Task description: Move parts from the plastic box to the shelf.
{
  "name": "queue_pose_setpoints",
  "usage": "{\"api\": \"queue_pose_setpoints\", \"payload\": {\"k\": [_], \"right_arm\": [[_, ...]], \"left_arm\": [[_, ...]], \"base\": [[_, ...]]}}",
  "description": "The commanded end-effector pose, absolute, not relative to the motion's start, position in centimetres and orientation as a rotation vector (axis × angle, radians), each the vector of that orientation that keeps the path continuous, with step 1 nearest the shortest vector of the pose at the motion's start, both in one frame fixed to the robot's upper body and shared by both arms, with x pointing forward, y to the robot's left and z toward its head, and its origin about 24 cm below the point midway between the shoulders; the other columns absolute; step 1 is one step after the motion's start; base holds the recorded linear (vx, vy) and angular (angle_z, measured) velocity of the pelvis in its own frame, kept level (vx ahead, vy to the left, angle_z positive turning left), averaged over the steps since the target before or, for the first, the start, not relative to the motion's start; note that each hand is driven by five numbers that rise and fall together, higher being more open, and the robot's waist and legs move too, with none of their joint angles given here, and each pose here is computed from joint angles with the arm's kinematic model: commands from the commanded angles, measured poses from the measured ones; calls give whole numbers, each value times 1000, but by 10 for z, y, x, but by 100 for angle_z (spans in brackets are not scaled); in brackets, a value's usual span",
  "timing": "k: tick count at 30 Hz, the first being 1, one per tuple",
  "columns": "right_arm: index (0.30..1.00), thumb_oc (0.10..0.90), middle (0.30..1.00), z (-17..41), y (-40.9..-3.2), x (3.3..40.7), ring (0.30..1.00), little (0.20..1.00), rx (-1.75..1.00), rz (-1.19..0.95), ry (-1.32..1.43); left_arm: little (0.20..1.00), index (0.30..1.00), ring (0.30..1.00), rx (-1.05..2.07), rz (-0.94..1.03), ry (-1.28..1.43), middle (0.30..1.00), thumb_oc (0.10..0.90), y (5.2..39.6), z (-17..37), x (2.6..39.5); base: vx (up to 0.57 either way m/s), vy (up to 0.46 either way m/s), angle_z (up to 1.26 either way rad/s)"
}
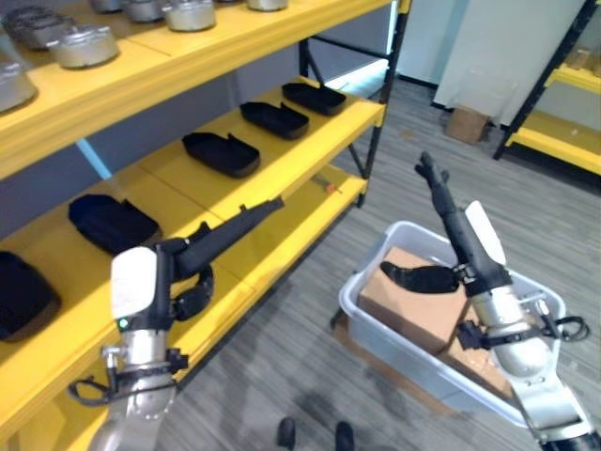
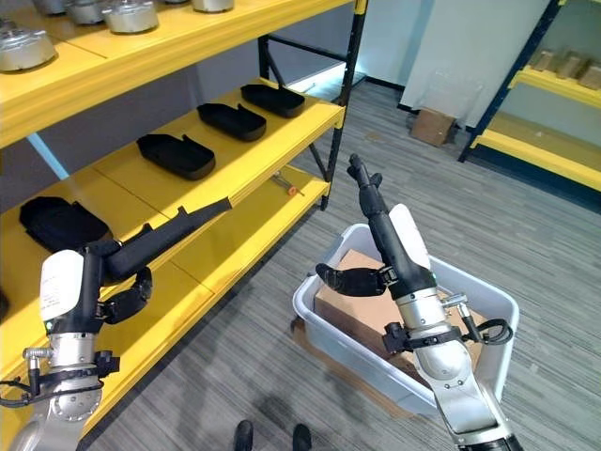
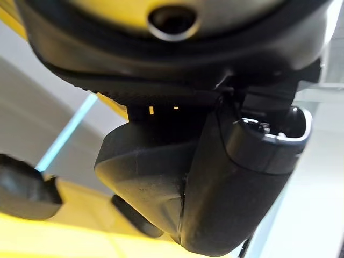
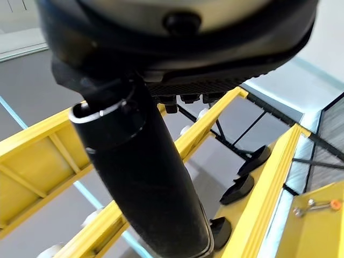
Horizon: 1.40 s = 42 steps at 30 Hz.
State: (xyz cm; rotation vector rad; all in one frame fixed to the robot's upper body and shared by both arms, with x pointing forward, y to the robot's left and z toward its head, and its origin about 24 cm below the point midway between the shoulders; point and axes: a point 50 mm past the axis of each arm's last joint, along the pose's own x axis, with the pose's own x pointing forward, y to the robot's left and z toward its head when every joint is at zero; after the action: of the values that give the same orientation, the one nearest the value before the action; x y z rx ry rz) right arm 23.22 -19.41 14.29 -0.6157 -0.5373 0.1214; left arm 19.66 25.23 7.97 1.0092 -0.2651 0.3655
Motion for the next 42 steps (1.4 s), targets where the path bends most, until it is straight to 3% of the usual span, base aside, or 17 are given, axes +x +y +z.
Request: {"api": "queue_pose_setpoints", "payload": {"k": [1,10,23,42], "right_arm": [[1000,900,1000,187,-186,229,1000,1000,-507,122,-794],[1000,900,1000,188,-187,230,1000,1000,-472,108,-794],[1000,900,1000,176,-202,224,1000,1000,-453,25,-730],[1000,900,1000,178,-181,231,1000,1000,-473,80,-767]], "left_arm": [[300,300,300,983,460,-557,300,400,256,136,207],[300,300,300,931,476,-635,300,400,250,149,213],[300,300,300,892,451,-661,300,400,246,153,212],[300,300,300,915,469,-743,300,400,243,169,218]], "base": [[-118,-45,50],[-127,-5,81],[81,234,70],[52,246,14]]}}
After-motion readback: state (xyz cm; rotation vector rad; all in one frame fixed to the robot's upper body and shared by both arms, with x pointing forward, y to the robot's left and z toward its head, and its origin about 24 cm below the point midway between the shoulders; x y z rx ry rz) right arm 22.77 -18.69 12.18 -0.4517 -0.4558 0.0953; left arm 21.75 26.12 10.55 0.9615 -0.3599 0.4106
